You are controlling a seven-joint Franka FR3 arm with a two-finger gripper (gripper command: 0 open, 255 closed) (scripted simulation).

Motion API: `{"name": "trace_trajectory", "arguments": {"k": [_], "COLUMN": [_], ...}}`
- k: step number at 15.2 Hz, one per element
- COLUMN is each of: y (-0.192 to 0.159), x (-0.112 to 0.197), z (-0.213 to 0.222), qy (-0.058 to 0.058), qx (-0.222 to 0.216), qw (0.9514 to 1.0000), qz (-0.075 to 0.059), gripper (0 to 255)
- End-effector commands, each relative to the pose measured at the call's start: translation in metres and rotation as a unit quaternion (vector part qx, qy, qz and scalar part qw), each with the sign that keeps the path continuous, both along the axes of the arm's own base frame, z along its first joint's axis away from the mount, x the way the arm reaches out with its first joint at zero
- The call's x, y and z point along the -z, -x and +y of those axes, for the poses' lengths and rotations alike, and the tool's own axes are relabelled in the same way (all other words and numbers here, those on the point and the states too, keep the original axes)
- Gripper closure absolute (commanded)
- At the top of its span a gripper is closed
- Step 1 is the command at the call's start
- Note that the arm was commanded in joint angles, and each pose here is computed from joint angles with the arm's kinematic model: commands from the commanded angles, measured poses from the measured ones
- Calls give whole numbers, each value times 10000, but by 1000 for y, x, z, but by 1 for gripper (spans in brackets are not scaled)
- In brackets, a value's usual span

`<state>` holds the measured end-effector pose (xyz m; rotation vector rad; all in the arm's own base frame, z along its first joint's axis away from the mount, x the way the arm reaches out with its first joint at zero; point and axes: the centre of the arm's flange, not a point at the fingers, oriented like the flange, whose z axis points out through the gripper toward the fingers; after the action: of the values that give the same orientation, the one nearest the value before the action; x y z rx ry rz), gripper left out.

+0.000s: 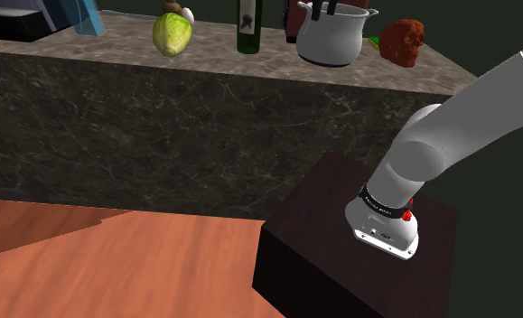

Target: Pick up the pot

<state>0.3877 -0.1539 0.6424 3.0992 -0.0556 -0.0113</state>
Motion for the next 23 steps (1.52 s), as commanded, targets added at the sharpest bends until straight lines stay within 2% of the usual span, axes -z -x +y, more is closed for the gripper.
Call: {"name": "trace_trajectory", "arguments": {"k": [1,6,14,16,17,23], "y": [-14,-46,-48,-48,-48,-48], "x": [-3,-11,28,28,29,29], "z": [-25,-86,-89,-89,-89,-89], "qy": [-34,-131,-136,-136,-136,-136], "qx": [40,140,145,145,145,146], "qw": [10000,9998,9998,9998,9998,9998], "qz": [12,37,38,38,38,38], "gripper": [0,0,0,0,255,255]}}
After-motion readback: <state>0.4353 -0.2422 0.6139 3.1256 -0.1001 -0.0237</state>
